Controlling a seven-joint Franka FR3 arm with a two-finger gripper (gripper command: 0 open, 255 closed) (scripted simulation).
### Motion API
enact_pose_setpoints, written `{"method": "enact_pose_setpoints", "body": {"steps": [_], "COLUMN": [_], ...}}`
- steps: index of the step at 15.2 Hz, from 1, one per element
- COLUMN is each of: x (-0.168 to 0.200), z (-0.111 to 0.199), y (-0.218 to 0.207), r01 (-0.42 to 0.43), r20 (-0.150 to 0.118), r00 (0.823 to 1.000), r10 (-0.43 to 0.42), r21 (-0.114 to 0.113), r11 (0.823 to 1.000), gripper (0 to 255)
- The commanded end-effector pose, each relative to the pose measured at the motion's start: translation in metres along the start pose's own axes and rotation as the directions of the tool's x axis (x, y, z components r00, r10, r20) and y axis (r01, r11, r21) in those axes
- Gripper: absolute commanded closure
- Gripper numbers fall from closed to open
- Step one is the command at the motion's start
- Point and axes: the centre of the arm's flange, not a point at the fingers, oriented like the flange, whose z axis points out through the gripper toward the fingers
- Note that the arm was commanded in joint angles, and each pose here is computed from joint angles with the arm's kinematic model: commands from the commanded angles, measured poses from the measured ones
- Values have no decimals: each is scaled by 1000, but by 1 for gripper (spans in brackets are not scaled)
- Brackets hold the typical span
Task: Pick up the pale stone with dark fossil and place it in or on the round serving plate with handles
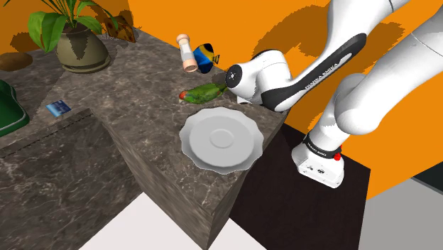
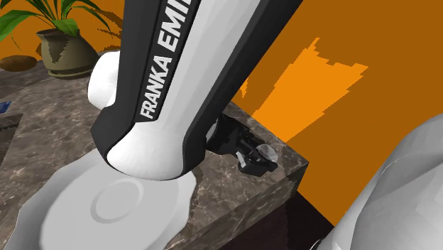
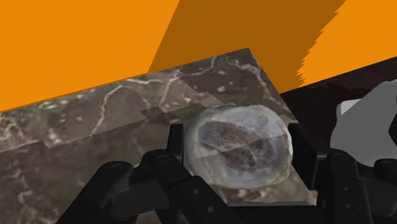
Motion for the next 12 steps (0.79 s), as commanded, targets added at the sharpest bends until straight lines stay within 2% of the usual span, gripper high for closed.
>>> {"method": "enact_pose_setpoints", "body": {"steps": [1,12], "x": [0,-42], "z": [0,-32], "y": [0,-1], "r01": [0,0], "r20": [0,0], "r00": [1000,1000], "r10": [0,0], "r21": [0,0], "r11": [1000,1000], "gripper": [255,255]}}
